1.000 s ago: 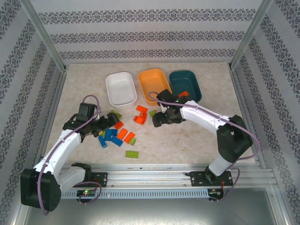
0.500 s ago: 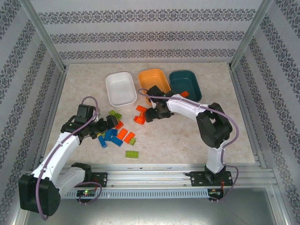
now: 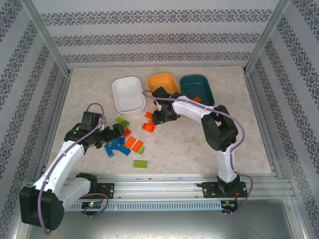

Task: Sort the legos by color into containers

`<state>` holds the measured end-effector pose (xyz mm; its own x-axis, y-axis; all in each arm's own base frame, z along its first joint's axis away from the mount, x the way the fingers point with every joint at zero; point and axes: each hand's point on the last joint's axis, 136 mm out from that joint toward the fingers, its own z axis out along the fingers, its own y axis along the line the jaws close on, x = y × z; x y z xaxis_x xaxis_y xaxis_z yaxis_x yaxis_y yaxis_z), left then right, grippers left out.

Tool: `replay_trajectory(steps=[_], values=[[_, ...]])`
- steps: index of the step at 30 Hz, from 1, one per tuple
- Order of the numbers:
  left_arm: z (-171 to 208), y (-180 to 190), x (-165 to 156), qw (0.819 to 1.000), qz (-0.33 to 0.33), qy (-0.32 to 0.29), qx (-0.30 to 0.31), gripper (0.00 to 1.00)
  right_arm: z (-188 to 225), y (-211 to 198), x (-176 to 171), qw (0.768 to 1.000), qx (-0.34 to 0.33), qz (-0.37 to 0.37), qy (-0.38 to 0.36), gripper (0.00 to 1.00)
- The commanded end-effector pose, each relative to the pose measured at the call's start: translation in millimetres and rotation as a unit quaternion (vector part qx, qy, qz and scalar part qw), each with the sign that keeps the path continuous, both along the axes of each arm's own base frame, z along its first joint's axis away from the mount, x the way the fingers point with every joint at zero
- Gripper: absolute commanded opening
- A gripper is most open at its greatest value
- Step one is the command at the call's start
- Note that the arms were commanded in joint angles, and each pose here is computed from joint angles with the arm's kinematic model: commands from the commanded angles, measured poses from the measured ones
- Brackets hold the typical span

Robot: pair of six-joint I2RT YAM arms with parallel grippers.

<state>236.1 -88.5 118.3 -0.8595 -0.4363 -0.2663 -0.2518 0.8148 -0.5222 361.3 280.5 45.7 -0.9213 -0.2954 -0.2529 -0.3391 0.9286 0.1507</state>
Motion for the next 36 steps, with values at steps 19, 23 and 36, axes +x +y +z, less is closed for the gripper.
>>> replay_trajectory(steps=[19,23,36], values=[[-2,5,-8,1.0,0.001,0.003,0.007,1.0,-4,-11,2,0.999,-0.018,-0.03,0.016,0.33],[-1,5,-8,1.0,0.005,-0.001,0.004,1.0,14,-16,-9,0.999,-0.01,-0.039,0.014,0.32],[-6,-5,8,0.999,0.011,-0.007,-0.031,1.0,109,-57,-31,0.991,0.076,-0.107,-0.028,0.33]])
